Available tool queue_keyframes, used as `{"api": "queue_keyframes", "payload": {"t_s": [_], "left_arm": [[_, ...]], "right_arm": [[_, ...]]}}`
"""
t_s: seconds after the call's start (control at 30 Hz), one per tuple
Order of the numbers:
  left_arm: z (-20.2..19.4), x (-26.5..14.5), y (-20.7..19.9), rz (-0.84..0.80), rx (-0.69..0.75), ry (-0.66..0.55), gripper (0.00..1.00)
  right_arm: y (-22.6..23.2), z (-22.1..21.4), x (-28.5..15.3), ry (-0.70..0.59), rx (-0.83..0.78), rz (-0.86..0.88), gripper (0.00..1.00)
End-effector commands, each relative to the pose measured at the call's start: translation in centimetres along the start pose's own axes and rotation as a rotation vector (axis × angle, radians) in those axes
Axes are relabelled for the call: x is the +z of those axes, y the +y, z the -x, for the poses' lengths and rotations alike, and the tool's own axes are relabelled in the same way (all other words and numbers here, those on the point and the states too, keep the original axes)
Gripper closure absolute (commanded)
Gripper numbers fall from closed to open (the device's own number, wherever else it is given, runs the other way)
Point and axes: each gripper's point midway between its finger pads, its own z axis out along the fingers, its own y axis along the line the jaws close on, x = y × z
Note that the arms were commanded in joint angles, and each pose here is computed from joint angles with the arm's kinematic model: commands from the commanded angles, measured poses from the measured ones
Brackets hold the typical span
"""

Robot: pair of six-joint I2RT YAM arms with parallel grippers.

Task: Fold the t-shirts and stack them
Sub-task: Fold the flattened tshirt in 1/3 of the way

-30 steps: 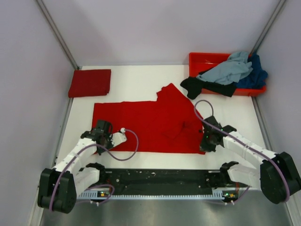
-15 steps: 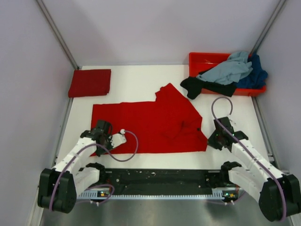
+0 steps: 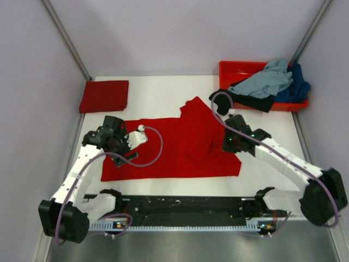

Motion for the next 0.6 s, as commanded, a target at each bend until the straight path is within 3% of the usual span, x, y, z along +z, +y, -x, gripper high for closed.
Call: {"api": "queue_keyframes", "payload": {"t_s": [0.0,0.2,0.37,0.57], "left_arm": [[5.8,-3.5,1.6,-0.011,-0.083,-0.227,0.16],[7.9,-4.4,3.8,0.068,-0.155,-0.311,0.16],[7.0,-3.6,3.7,0.082,-0.153,-0.282,0.16],[6.7,-3.6,3.9,0.097,-0.148,-0.266,0.16]], "right_arm": [[3.7,-1.6,2.8,0.129,-0.131,0.073,1.0],[4.4,-1.1,6.4,0.181,-0.142,0.004,1.0],[5.3,-2.3,8.7,0.256,-0.163,0.013,1.0],[7.6,-0.3,11.0,0.22,-0.168,0.025,1.0]]}}
